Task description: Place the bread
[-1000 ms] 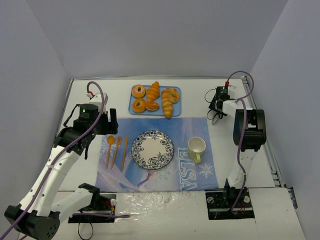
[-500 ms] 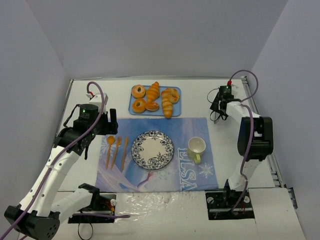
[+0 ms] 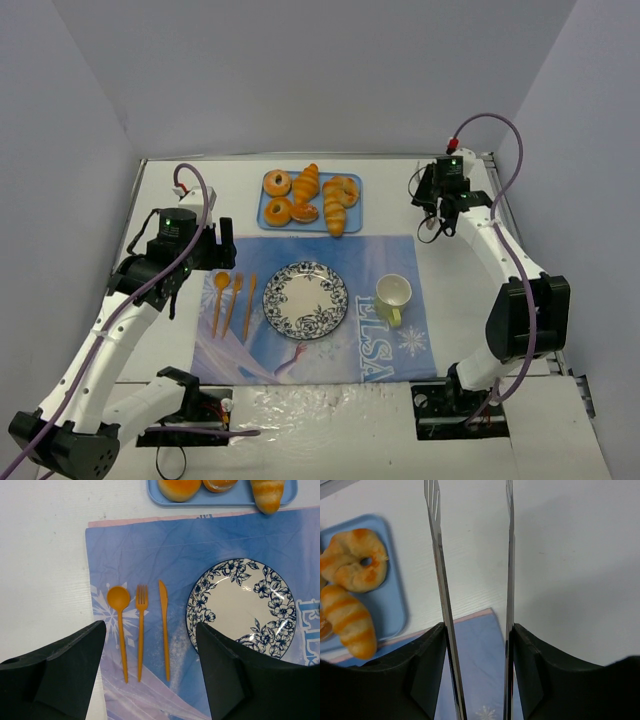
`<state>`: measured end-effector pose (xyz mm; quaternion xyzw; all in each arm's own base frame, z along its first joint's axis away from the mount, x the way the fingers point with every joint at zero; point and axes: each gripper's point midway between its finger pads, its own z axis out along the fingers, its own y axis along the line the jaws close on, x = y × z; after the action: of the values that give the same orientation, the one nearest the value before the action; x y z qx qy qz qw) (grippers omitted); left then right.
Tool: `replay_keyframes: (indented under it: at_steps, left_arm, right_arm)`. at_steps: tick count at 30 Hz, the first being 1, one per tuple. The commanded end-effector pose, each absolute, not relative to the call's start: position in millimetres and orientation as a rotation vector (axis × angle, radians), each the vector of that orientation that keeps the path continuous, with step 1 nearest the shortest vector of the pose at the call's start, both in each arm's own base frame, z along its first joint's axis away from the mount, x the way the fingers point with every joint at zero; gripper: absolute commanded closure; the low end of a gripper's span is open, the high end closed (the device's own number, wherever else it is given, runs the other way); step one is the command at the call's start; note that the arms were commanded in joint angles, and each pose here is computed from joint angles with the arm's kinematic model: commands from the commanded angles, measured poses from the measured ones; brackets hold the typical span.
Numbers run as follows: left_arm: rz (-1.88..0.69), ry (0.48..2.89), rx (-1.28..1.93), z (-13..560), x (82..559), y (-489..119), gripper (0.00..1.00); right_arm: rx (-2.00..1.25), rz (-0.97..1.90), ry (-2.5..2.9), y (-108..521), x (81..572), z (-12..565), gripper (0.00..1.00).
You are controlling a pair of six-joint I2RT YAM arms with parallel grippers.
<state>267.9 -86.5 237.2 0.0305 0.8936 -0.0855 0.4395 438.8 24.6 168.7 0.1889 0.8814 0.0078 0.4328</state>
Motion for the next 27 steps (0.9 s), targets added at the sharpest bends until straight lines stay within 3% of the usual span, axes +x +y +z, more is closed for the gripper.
replay_keyframes:
  at_steps: [1,17,27]
  left_arm:
    - [-0.235,2.156,0.069,255,276,-91,0.31]
    - [-0.233,2.15,0.064,257,276,-90,0.31]
    - [-0.229,2.148,0.063,257,276,-89,0.31]
  right_arm:
    - [0.336,0.129,2.087,71,438,234,0.51]
    - [-0.057,0.371,2.118,238,402,247,0.51]
    - [-0.155,0.354,2.151,277,384,230,0.51]
